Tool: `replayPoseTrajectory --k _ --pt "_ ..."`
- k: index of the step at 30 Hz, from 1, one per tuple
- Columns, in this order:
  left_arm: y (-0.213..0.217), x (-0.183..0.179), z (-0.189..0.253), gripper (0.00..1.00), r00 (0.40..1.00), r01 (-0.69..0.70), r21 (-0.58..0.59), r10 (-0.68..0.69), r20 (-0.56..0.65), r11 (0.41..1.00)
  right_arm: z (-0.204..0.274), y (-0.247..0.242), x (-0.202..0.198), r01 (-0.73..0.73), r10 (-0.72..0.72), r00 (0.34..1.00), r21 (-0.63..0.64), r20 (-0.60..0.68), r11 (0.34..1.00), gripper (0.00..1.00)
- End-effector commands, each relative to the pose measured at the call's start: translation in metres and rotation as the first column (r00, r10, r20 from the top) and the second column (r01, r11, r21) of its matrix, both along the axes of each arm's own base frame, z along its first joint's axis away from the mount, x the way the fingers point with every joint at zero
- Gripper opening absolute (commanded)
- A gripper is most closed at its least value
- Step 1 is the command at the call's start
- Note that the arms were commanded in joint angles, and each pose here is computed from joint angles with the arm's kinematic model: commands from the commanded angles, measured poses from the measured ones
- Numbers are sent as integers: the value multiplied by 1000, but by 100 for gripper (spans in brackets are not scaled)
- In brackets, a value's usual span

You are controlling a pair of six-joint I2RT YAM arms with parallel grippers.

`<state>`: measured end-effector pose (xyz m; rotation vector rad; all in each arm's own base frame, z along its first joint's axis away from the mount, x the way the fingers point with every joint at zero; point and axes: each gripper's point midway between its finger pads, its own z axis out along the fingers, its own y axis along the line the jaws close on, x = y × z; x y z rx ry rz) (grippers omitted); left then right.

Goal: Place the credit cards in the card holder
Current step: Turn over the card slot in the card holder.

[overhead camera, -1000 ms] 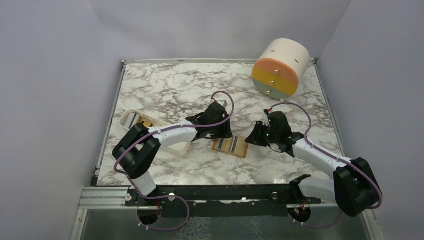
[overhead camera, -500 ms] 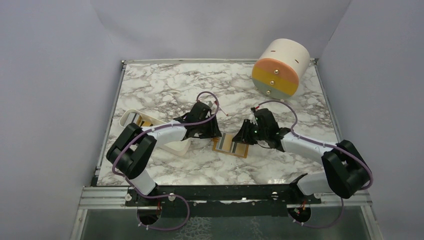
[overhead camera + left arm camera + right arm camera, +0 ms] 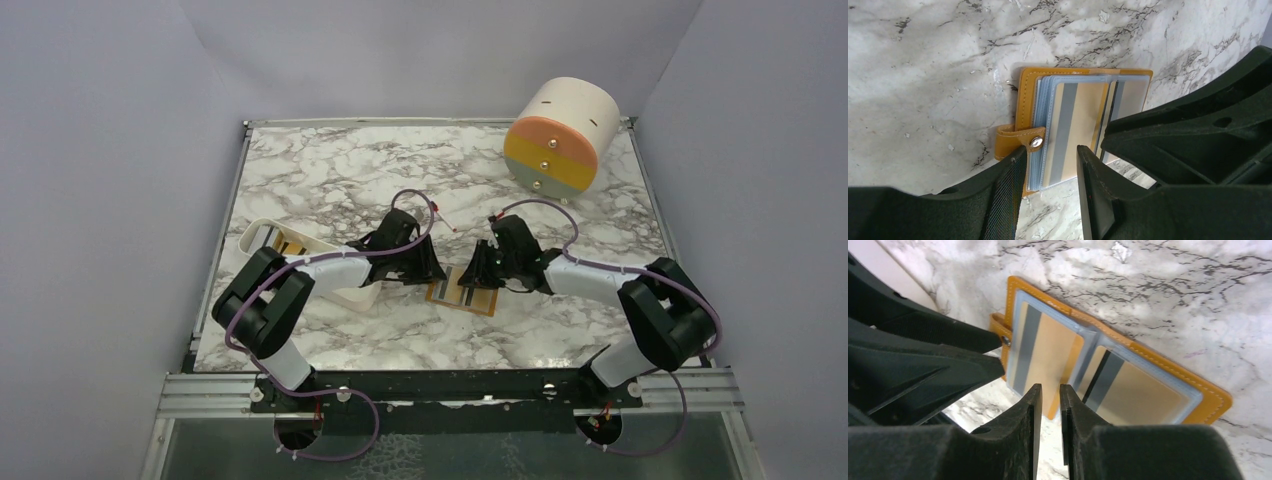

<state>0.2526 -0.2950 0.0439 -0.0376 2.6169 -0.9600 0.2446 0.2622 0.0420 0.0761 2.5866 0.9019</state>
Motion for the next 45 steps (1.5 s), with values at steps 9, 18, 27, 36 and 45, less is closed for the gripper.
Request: replayPoseTrajectory --k 9,18,27,36,45 --pt "-21 13 38 48 993 58 -121 -45 111 991 -32 -17 -1 -15 14 1000 -134 -4 991 11" --pt "-28 18 26 48 990 102 -112 -90 113 988 -39 -20 -6 -19 18 1000 -135 -13 991 9" --pt "-26 20 15 49 989 106 -81 -97 110 991 -39 -21 -8 -20 19 1000 -132 -12 991 9" --pt "-23 23 13 50 985 109 -54 -101 137 993 -40 -21 -10 -22 20 1000 -130 -11 991 9" --pt "-27 18 -4 51 989 125 -68 -119 91 990 -40 -21 -10 -23 21 1000 -126 -12 992 9"
